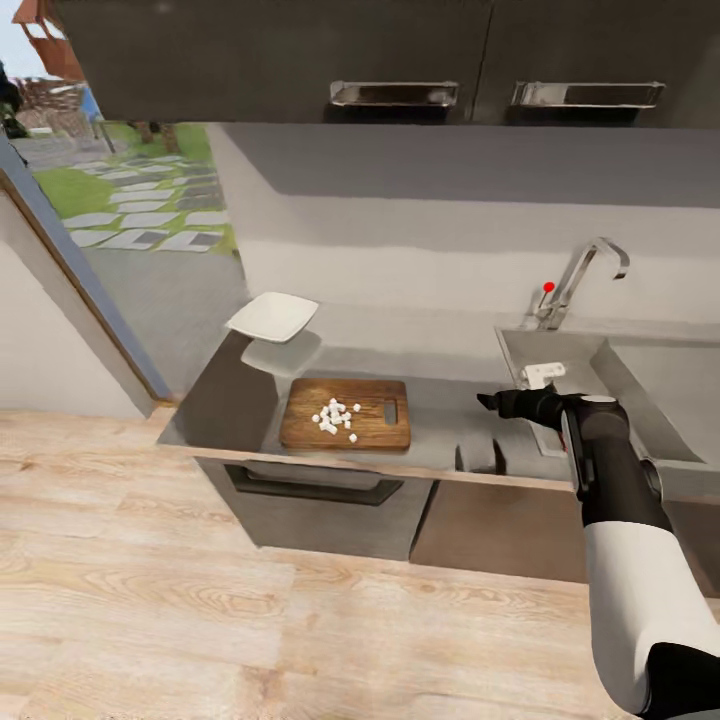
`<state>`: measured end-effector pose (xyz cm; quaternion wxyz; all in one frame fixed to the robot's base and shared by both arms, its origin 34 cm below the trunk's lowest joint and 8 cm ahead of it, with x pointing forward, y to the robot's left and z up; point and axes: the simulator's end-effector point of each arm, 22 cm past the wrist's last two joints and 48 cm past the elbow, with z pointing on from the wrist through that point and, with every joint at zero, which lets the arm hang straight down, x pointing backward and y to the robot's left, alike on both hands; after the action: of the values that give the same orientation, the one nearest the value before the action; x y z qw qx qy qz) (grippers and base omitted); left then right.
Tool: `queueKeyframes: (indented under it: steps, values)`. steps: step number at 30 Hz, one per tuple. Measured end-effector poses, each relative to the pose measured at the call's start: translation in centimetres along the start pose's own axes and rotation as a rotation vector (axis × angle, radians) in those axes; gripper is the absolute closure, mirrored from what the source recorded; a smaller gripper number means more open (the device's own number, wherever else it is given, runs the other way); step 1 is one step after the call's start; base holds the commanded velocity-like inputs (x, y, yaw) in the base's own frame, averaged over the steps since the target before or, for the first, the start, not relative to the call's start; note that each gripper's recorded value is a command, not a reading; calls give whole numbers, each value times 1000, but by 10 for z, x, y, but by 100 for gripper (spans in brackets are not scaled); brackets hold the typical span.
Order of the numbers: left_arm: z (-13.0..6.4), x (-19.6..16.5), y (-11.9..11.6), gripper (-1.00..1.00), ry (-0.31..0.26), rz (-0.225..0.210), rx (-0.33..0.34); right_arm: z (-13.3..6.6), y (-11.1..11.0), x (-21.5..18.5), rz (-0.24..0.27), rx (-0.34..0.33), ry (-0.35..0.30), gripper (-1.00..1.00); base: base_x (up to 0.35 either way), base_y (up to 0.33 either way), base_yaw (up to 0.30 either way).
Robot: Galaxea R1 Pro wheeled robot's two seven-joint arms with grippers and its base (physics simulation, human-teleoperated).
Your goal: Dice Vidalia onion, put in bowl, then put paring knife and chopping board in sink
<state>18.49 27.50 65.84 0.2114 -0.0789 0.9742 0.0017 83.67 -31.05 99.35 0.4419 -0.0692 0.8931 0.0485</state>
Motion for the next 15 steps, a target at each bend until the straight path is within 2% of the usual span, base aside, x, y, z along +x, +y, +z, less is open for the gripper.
queueKeyframes:
  steps: [6, 15]
  values:
    - [0, 2, 0, -100, 3, 0, 0, 0, 0, 0, 0, -1, 0, -100, -205, 227, 0]
    - [-1, 2, 0, -100, 3, 0, 0, 0, 1, 0, 0, -1, 0, -100, -18, 298, 0]
